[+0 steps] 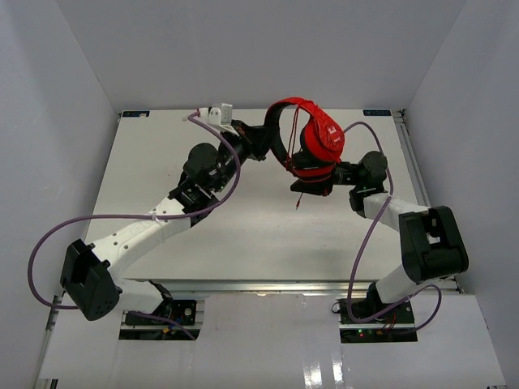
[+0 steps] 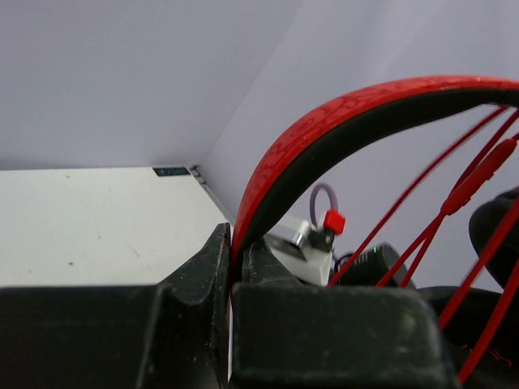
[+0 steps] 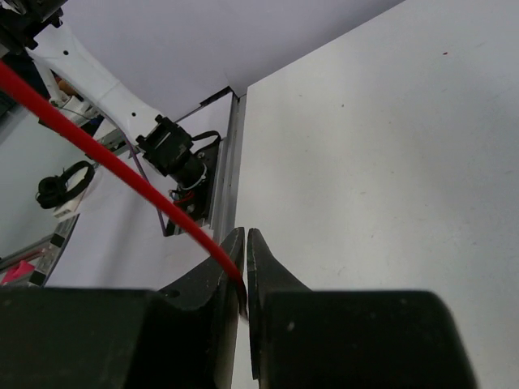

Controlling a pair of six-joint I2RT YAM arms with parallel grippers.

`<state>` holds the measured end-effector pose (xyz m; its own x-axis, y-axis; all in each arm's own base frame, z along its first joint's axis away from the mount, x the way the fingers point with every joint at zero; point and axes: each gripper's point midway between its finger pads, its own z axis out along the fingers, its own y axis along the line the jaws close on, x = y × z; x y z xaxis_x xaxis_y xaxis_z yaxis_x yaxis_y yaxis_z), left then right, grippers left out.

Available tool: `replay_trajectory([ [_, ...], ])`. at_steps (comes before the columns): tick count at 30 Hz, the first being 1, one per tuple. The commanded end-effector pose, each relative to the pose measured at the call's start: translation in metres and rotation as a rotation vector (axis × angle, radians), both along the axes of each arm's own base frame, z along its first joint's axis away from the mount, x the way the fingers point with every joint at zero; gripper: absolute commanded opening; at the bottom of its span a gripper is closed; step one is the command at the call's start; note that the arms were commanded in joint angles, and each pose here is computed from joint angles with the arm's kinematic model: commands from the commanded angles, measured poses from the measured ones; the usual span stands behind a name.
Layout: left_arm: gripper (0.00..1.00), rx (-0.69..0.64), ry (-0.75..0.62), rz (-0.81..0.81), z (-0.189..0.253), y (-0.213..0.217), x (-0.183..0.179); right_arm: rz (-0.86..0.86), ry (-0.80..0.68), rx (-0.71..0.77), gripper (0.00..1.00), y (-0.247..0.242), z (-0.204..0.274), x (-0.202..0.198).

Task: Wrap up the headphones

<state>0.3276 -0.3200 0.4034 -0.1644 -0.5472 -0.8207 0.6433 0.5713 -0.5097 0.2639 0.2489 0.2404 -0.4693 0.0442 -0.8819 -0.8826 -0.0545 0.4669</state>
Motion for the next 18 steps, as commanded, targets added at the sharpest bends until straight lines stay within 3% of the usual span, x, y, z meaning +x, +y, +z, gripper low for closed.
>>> replay_trajectory([
  [1,0.00,-0.258,-0.017,0.223,0.061,0.037,0.019,0.038,-0.062,0.047,0.11,0.002,0.018,-0.018],
  [5,0.00,-0.245,0.066,0.417,0.042,0.058,0.043,-0.001,-0.116,0.047,0.08,0.001,0.021,-0.021],
  [7,0.00,-0.196,0.094,0.520,0.029,0.069,0.054,-0.041,-0.066,0.014,0.08,0.001,0.019,-0.021],
  [10,0.00,-0.118,0.149,0.637,0.005,0.078,0.070,-0.149,-0.271,-0.101,0.08,0.011,0.013,-0.006],
  [14,0.00,0.111,0.193,0.693,-0.044,0.068,0.092,-0.234,-0.397,-0.284,0.08,0.014,0.003,-0.007],
  [18,0.00,0.448,0.235,0.675,-0.110,0.057,0.107,-0.269,-0.533,-0.620,0.08,0.001,-0.027,0.001],
])
